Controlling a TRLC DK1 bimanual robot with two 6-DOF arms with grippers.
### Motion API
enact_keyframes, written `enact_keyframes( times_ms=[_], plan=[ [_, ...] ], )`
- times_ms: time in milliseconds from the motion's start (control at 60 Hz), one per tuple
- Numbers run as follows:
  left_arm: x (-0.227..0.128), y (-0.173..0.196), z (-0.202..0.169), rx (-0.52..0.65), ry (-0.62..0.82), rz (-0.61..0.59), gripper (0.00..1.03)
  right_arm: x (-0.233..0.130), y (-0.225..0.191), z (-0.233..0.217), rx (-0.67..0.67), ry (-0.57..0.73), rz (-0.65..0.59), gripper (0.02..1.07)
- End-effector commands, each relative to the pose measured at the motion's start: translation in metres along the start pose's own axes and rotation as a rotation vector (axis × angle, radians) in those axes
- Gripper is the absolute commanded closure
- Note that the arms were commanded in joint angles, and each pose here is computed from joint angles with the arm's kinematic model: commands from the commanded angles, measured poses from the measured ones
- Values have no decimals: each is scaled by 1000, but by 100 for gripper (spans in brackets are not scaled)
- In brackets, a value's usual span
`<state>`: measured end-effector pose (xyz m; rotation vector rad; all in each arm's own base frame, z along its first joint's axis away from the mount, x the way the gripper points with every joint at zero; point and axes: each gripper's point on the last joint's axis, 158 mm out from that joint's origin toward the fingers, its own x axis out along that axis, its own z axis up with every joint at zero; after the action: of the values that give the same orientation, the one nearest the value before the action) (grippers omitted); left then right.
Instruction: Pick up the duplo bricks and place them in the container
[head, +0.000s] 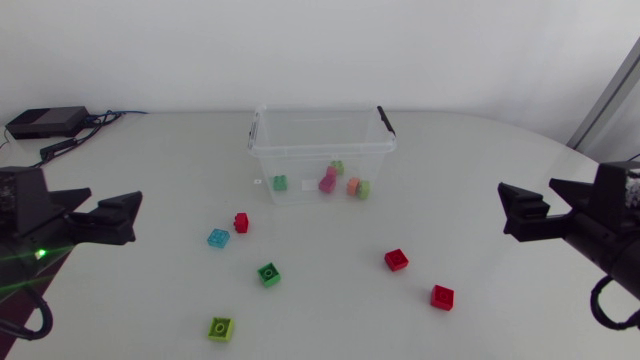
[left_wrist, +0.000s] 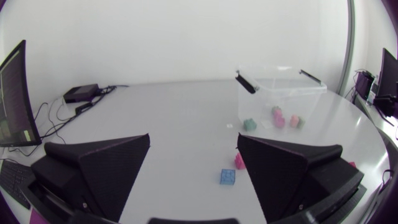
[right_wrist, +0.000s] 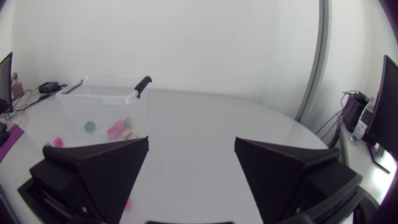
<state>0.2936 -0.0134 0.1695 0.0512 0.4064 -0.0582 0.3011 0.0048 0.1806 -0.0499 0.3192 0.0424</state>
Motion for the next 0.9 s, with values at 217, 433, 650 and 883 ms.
enact_keyframes(
  times_ms=[217, 433, 650, 883],
  plan=[
    [49, -28, -52, 95, 541, -113, 6, 24, 12, -36, -77, 325, 68, 7],
    [85, -39, -92, 140, 724, -152, 6, 29, 22, -66, -127, 517, 140, 7],
    [116, -64, -117, 145, 835, -189, 12, 28, 40, -90, -165, 629, 201, 7],
    [139, -79, -133, 139, 894, -194, 18, 25, 51, -96, -189, 652, 234, 7]
  ],
)
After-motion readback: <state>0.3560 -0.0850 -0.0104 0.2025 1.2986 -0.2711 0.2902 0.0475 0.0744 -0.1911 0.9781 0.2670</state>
